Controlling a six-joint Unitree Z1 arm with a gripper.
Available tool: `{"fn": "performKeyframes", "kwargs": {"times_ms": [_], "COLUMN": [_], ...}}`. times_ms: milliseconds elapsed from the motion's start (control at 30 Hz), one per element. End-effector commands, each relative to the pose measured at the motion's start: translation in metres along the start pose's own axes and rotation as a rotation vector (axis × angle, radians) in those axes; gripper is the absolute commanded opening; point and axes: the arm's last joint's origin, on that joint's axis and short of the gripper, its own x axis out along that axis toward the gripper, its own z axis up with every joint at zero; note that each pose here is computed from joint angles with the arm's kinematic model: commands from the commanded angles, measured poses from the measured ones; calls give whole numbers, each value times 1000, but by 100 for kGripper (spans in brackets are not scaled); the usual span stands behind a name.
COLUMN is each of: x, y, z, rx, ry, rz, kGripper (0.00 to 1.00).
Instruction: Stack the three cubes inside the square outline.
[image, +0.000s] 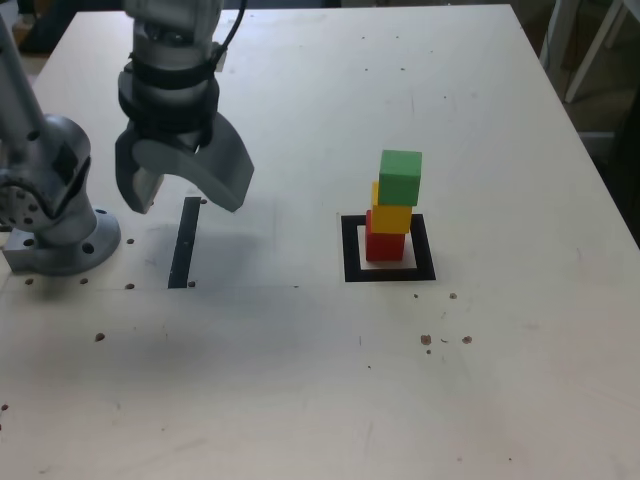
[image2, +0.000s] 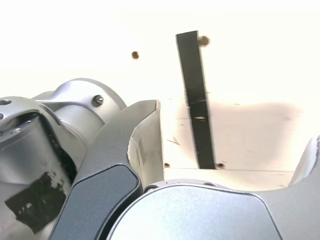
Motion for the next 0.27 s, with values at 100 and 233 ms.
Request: {"fn": "performKeyframes", "kwargs": {"times_ms": [100, 233], "x": [5, 6], "y": [-5, -8], "z": [-2, -2], "rx": [21, 38], "ry": [-8, -4], "rz": [-14, -19], "kGripper": [100, 100]}}
